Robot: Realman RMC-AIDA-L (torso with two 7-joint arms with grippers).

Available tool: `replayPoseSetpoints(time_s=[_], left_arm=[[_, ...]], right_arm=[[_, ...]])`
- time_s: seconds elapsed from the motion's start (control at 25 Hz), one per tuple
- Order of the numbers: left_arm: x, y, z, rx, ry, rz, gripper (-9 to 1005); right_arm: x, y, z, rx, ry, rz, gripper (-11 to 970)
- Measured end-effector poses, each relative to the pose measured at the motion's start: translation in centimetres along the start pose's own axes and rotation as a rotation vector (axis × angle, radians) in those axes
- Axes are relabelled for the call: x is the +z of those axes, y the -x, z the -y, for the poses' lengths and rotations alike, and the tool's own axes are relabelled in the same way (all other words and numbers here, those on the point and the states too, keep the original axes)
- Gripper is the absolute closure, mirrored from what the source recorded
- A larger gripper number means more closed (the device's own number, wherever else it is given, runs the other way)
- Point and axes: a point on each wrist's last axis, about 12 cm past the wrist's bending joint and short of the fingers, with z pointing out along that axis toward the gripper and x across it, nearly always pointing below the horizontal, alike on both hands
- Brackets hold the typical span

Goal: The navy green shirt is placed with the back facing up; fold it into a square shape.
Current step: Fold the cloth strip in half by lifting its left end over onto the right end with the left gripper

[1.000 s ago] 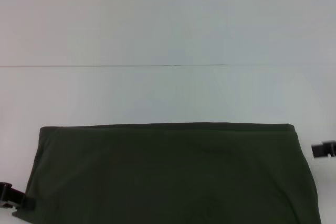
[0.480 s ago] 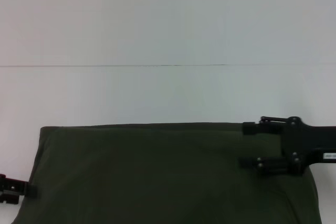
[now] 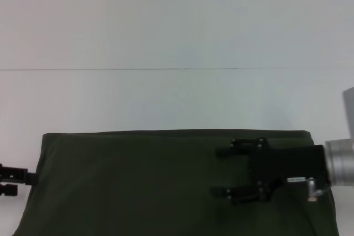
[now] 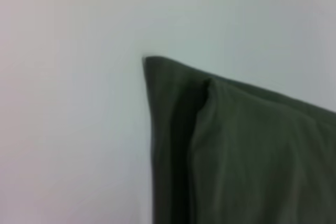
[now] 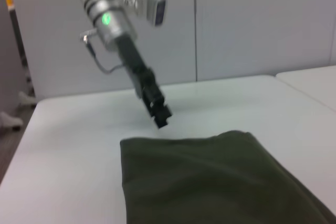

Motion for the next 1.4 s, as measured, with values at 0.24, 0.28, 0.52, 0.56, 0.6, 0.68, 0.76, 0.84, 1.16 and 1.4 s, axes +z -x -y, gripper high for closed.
replayPoseSetpoints(time_s=[0.24,0.28,0.52,0.56,0.6,0.68,0.76,0.84,1.16,1.4], left_arm=[[0.7,0.3,0.8,0.018,-0.037,-0.004,268],[0.8,0.3,0.9,0.02,-0.041,-0.005,271],[1.4,0.9,2.2,0.04,-0.095,0.002,270],[1.6,1.0,2.4,0.042,-0.101,-0.001,270],[1.8,1.0,2.5,0.043,-0.106,-0.003,270],[2.6,1.1,2.7,0.044,-0.114,-0.009,271],[3.2,1.1,2.7,0.044,-0.106,-0.011,271],[3.7,1.1,2.5,0.047,-0.084,-0.013,272],[4.5,1.1,1.7,0.059,0.013,-0.002,273],[4.4,1.4,1.4,0.055,0.04,0.023,275]], right_arm=[[3.7,-0.2,0.0,-0.156,-0.001,0.003,82],[4.1,-0.2,0.0,-0.171,-0.001,0.005,82],[5.6,0.0,0.0,-0.186,0.003,-0.008,83],[5.7,-0.1,-0.1,-0.183,0.002,-0.01,83],[5.8,-0.2,-0.1,-0.18,-0.001,-0.012,83],[5.9,-0.3,-0.1,-0.175,-0.006,-0.015,83],[5.9,-0.3,-0.1,-0.173,-0.011,-0.013,83],[5.9,-0.3,-0.1,-0.165,-0.015,-0.004,83],[5.9,-0.5,-0.2,-0.148,-0.018,0.002,81],[5.9,-0.5,-0.2,-0.146,-0.02,0.0,82]])
